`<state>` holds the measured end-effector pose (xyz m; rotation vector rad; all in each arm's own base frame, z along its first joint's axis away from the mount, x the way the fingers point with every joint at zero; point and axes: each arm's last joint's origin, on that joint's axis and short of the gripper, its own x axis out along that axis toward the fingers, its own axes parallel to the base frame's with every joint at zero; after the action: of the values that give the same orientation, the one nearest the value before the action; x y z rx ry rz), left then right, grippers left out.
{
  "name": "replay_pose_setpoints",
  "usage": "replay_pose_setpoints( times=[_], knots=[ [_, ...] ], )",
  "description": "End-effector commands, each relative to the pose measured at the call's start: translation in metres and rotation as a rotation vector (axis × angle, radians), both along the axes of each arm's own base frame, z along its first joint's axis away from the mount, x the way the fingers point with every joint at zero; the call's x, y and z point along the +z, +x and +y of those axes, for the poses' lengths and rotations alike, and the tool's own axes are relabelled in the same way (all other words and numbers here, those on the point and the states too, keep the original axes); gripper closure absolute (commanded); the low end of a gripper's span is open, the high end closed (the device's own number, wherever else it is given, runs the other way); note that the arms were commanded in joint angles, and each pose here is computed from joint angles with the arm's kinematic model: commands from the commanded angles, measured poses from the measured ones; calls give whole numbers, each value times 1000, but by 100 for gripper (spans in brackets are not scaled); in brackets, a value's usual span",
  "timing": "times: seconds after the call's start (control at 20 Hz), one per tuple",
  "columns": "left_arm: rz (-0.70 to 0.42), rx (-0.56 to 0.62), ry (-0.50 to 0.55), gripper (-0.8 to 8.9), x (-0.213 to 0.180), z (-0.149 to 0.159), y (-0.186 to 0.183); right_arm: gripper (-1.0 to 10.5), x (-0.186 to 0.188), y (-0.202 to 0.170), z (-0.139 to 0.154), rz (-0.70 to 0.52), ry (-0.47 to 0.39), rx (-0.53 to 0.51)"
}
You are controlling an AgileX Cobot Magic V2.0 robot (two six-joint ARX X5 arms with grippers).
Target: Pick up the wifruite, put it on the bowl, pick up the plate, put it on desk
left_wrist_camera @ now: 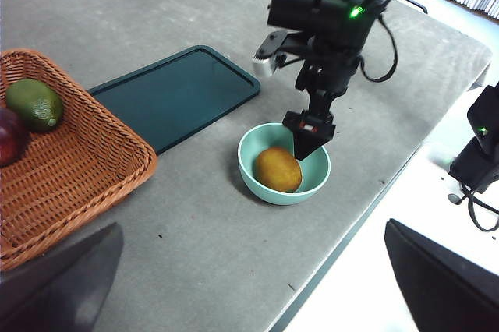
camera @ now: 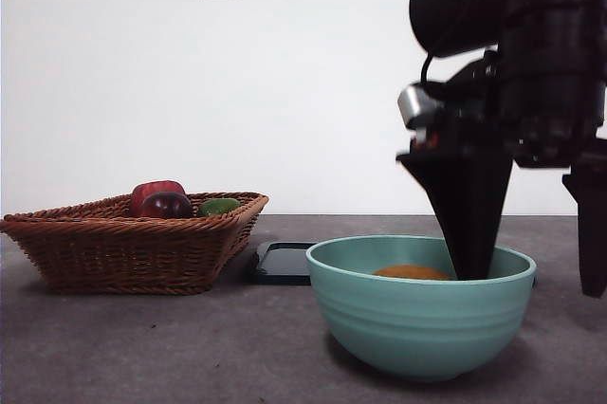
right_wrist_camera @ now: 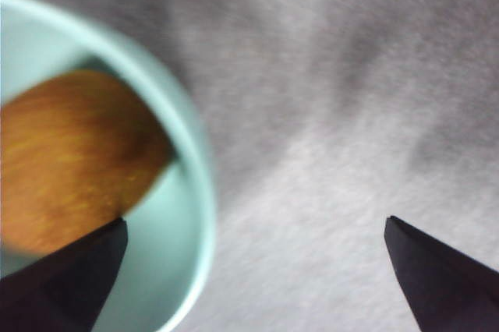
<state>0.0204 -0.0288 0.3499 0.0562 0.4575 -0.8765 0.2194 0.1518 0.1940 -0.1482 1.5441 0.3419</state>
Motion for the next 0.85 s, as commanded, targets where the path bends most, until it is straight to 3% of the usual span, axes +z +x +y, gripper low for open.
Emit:
replay_pose_setpoints(
  times=[0.05,0.2,0.4,0.6,0.85],
  knots=[
    [-15,-13,-12,220,3,0,0,415,-6,5,5,-2,-25,-21],
    [-16,-13,-12,220,3,0,0,434,-9,8,7,-15,-20,-42],
    [-16,-13,-12,220,3,0,0,724,-10,9,12,-33,2,-79],
    [-16,-13,-12,220,3,0,0,939,-10,8,16,-44,12,-76],
    [-16,-13,-12,220,3,0,0,938,-8,8,17,-41,9,-73]
  ],
)
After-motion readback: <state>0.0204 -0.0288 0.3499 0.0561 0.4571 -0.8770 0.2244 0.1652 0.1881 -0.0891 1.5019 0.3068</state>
